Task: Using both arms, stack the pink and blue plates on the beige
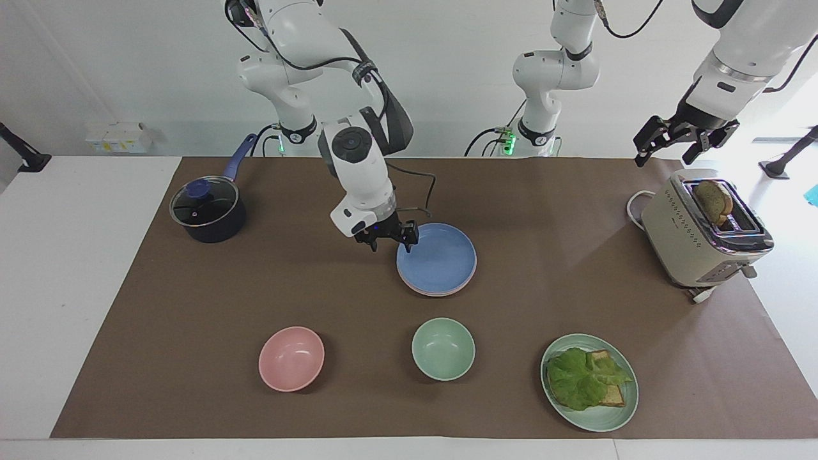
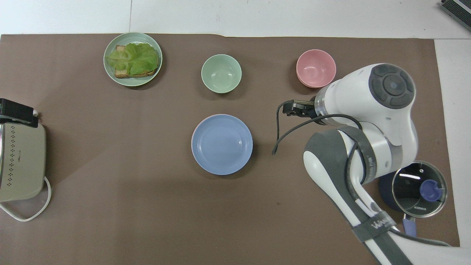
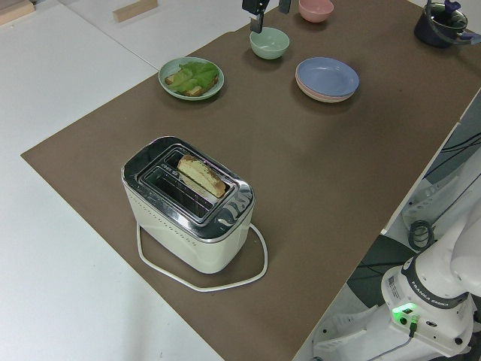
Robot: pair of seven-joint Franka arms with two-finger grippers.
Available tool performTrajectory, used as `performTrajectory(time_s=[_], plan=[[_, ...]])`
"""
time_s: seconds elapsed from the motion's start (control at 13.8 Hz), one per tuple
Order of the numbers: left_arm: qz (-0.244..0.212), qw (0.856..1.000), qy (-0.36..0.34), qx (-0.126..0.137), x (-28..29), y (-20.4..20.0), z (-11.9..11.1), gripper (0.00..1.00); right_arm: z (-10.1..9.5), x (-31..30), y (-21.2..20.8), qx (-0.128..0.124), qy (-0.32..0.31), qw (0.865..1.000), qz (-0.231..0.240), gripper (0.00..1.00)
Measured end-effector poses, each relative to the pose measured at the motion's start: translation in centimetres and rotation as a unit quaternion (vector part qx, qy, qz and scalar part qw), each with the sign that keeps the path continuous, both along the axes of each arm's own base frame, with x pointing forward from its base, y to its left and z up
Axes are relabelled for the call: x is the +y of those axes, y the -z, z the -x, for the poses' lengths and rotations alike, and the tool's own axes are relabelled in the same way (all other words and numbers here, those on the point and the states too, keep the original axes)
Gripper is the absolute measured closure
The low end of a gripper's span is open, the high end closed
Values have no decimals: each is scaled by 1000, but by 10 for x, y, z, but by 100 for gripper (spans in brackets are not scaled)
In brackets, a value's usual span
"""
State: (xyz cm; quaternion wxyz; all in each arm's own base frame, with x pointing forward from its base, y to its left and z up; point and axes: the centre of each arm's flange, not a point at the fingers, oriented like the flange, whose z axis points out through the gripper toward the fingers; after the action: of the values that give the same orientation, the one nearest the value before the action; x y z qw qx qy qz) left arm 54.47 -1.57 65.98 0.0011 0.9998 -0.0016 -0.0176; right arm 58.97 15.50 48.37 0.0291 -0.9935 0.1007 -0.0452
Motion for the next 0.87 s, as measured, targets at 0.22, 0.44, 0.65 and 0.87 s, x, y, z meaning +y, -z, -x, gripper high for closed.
performTrajectory(time_s=[0.22,0.44,0.65,0.87], plan=[[0,1000,0,0,0,0,0,0,9,-48,-34,7,10,1000,7,0],[0,1000,0,0,0,0,0,0,24,-89,-72,1,11,1000,11,0],[0,1000,0,0,0,0,0,0,41,-115,-102,6,4,1000,15,0],[0,1000,0,0,0,0,0,0,52,-144,-140,18,-9,1000,19,0]])
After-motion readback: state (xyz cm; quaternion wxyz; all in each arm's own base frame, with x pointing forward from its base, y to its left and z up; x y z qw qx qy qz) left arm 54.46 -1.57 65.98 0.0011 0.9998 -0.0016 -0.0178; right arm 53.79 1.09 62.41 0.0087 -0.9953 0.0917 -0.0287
